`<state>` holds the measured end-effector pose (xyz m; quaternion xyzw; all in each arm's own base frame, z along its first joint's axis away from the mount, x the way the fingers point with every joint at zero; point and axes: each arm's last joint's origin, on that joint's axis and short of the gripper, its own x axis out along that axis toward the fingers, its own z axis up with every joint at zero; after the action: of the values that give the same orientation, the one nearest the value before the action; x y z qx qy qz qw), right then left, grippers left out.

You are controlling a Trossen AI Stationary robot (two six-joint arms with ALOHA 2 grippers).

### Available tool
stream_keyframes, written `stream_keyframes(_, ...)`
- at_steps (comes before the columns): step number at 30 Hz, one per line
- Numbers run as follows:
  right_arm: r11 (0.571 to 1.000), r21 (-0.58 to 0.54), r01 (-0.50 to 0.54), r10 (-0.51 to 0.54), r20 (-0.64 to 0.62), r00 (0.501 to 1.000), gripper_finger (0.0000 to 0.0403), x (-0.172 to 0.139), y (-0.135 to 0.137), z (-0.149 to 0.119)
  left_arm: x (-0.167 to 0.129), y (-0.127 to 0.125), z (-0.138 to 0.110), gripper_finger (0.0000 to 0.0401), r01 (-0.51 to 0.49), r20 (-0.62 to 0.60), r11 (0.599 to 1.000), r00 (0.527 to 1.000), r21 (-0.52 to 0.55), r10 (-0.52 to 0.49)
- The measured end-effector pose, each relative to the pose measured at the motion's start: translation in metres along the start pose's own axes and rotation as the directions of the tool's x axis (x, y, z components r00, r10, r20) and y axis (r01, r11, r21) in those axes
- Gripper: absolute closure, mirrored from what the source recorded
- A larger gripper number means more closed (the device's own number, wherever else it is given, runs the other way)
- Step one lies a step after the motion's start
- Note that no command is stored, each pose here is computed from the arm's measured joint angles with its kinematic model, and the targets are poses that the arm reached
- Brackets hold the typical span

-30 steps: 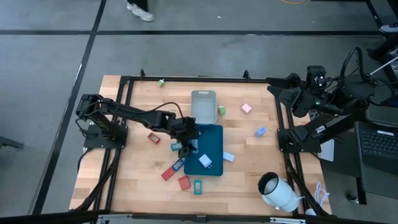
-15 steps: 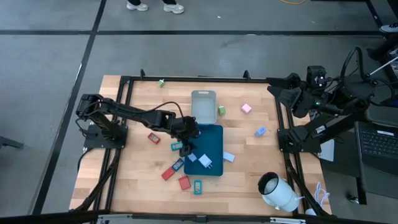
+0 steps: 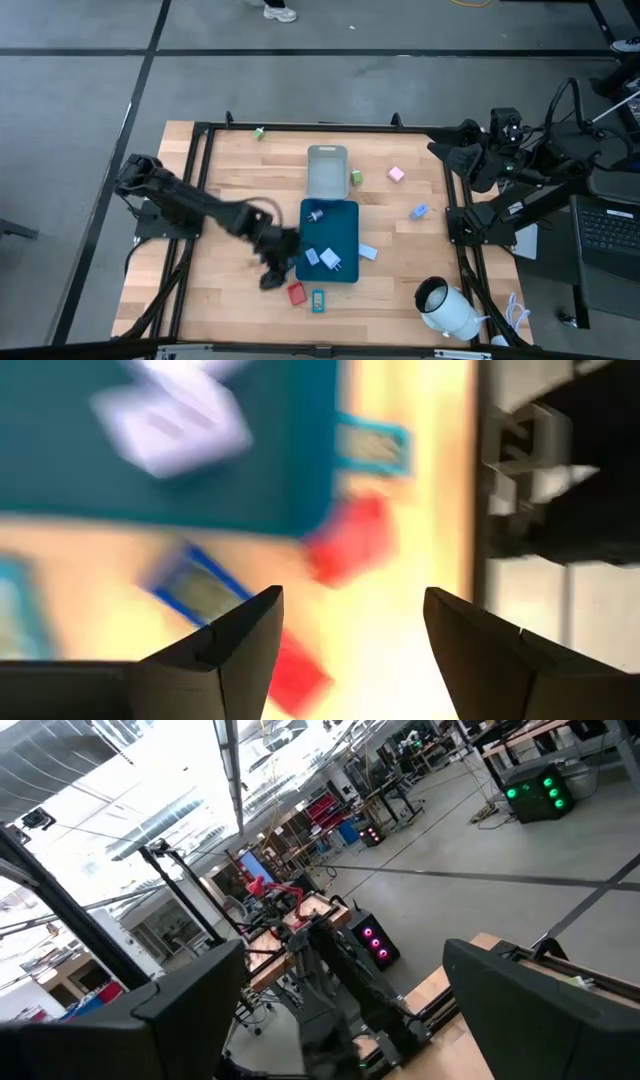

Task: Pick & Place Office items
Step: Put the orange charger adapter into the blue bin

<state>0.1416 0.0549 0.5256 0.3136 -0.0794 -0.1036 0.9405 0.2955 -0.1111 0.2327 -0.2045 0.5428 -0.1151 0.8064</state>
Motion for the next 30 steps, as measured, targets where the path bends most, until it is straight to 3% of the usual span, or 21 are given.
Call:
stream_keyframes(4, 1.0, -0.003, -0.002, 0.002, -0.004, 1.0, 0.0055, 0.001, 0.0, -0.001, 0.004, -0.042, -0.021, 0.0167, 0.033, 0.052, 0.998, 0.998, -0.06, -0.03)
stream_keyframes(6, 1.0, -0.008, -0.001, 0.001, -0.005, 1.0, 0.0055, 0.001, 0.001, -0.001, 0.011, -0.055, -0.032, 0.0168, 0.014, 0.065, 0.981, 0.998, -0.195, -0.001)
stream_keyframes(7, 1.0, -0.008, -0.002, 0.002, -0.005, 1.0, 0.0055, 0.001, 0.001, -0.001, 0.017, -0.059, -0.036, 0.0168, 0.001, 0.06, 0.95, 0.998, -0.311, 0.019)
stream_keyframes(9, 1.0, -0.008, -0.001, 0.001, -0.004, 1.0, 0.0055, 0.001, 0.001, -0.001, 0.029, -0.058, -0.041, 0.0166, -0.033, 0.045, 0.826, 0.996, -0.562, 0.071)
stream_keyframes(11, 1.0, -0.002, 0.003, -0.003, -0.002, 1.0, 0.0055, 0.001, 0.001, -0.001, 0.038, -0.058, -0.04, 0.0166, -0.011, 0.071, 0.65, 0.993, -0.76, 0.099)
stream_keyframes(12, 1.0, 0.008, 0.006, -0.006, 0.0, 1.0, 0.0055, 0.001, 0.0, -0.001, 0.042, -0.058, -0.04, 0.0166, 0.01, 0.092, 0.56, 0.989, -0.828, 0.118)
stream_keyframes(13, 1.0, 0.013, 0.008, -0.008, 0.001, 1.0, 0.0055, 0.001, 0.0, -0.001, 0.046, -0.059, -0.038, 0.0167, 0.046, 0.13, 0.498, 0.982, -0.866, 0.135)
stream_keyframes(16, 0.999, 0.034, 0.0, 0.0, -0.004, 1.0, 0.0055, 0.001, 0.001, -0.001, 0.056, -0.06, -0.036, 0.0172, 0.132, 0.206, 0.344, 0.96, -0.93, 0.189)
stream_keyframes(19, 0.998, 0.041, -0.043, 0.045, -0.033, 0.998, 0.0055, 0.001, 0.002, -0.002, 0.07, -0.059, -0.035, 0.0172, 0.146, 0.201, 0.245, 0.955, -0.958, 0.217)
stream_keyframes(21, 0.996, 0.038, -0.081, 0.083, -0.058, 0.995, 0.0055, 0.001, 0.003, -0.003, 0.082, -0.062, -0.032, 0.0171, 0.161, 0.209, 0.21, 0.95, -0.964, 0.232)
stream_keyframes(30, 0.98, 0.018, -0.199, 0.199, -0.118, 0.973, 0.0055, -0.004, 0.004, 0.0, 0.114, -0.066, -0.005, 0.0175, 0.121, 0.16, 0.145, 0.941, -0.982, 0.297)
